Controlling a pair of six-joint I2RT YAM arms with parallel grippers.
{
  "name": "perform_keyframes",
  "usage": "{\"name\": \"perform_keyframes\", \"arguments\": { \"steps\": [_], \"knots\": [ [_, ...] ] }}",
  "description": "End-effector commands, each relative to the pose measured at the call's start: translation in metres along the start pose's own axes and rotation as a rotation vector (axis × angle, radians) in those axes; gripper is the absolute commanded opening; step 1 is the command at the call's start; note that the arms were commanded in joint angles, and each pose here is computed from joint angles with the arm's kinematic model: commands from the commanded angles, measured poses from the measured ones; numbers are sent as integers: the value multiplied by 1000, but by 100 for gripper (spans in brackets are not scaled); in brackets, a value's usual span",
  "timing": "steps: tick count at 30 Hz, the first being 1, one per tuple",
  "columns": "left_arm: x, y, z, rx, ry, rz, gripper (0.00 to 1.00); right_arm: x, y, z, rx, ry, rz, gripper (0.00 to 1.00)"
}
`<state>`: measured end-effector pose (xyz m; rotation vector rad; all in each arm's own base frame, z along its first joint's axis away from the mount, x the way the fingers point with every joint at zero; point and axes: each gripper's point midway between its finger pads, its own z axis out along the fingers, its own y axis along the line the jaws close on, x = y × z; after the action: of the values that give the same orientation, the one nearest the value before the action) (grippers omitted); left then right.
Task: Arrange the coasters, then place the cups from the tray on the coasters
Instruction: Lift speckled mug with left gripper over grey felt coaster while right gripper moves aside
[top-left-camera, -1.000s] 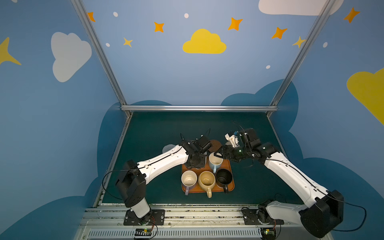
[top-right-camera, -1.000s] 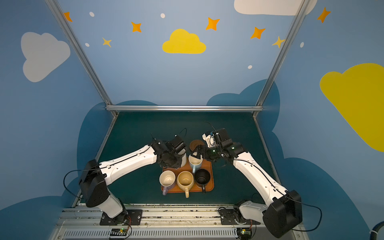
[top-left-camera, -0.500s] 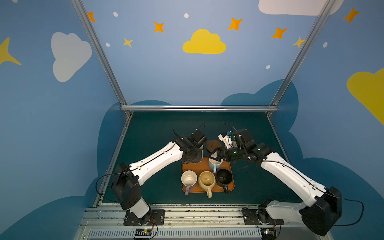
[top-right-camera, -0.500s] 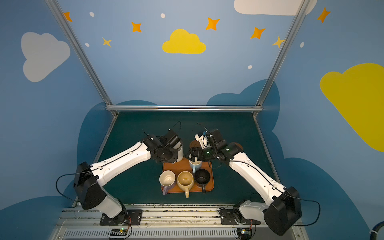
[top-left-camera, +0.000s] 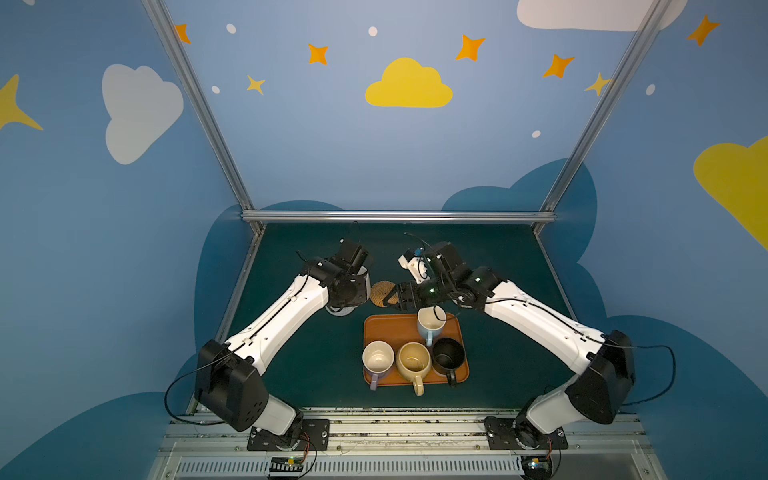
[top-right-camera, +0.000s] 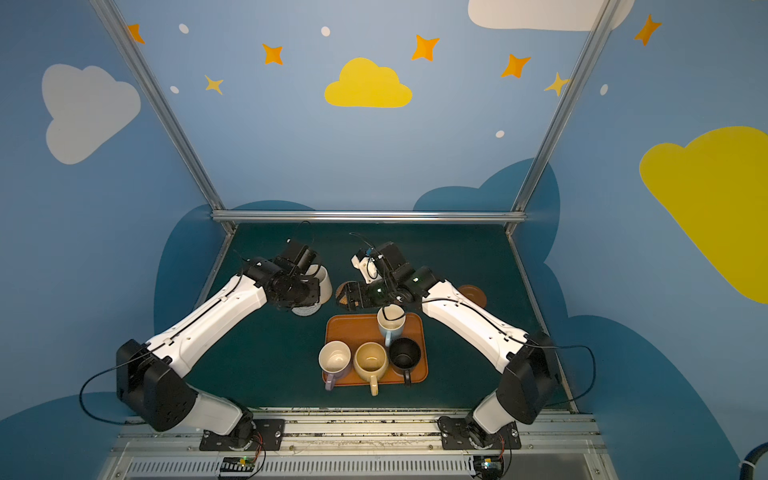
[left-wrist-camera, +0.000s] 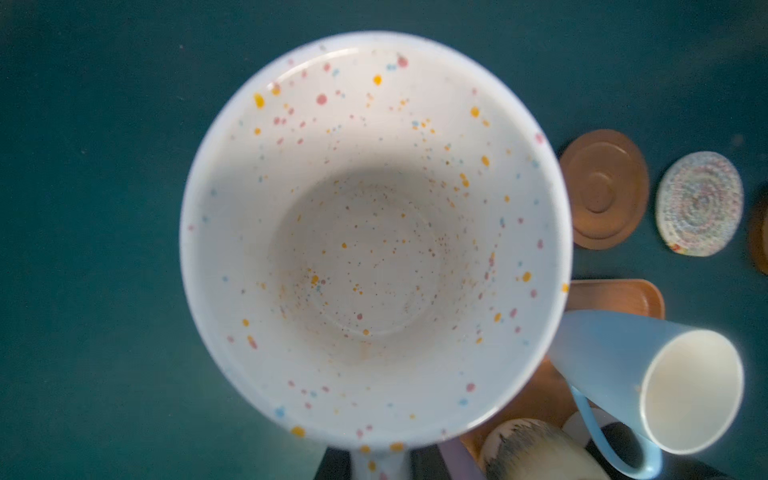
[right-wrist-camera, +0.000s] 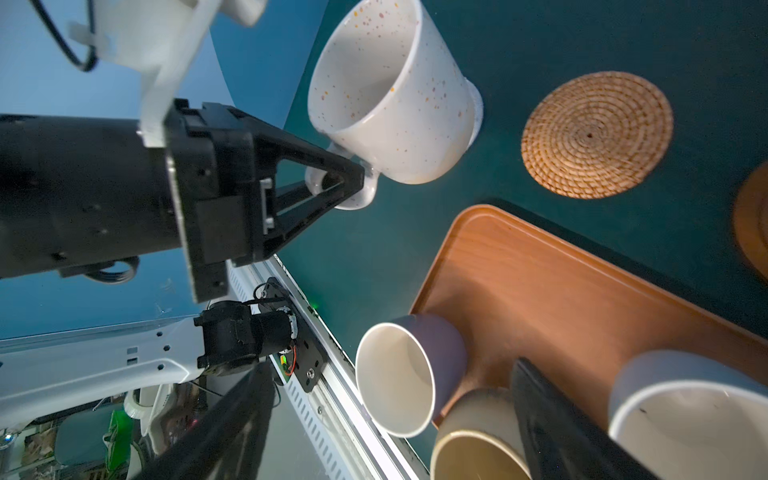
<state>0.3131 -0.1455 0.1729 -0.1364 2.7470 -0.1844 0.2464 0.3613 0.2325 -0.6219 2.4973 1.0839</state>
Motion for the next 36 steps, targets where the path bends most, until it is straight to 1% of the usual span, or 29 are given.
{"name": "perform_keyframes", "arguments": {
  "steps": [1, 3, 7, 12, 19, 30, 33, 36],
  "knots": [
    [-24, 1, -8, 56, -97, 25, 4, -14, 9, 8, 3, -12, 4, 89],
    [-29, 9, -2, 38, -101, 17, 4, -20, 10, 14, 4, -13, 13, 89],
    [-37, 23, 9, -14, -127, 40, 4, -28, 13, 31, -24, 6, 10, 89],
    [-44, 26, 20, 1, -187, 91, 4, -30, 11, 43, -10, 60, 51, 89],
    [-45, 35, 33, 12, -204, 82, 4, -30, 11, 48, -23, 71, 32, 89],
    [-44, 57, 49, -36, -228, 75, 3, -27, 6, 57, -32, 105, 40, 89],
    [-46, 56, 48, -16, -239, 82, 3, -28, 6, 58, -32, 108, 37, 89],
    [-44, 56, 53, -8, -226, 93, 3, -27, 4, 61, -27, 116, 43, 88]
  ]
}}
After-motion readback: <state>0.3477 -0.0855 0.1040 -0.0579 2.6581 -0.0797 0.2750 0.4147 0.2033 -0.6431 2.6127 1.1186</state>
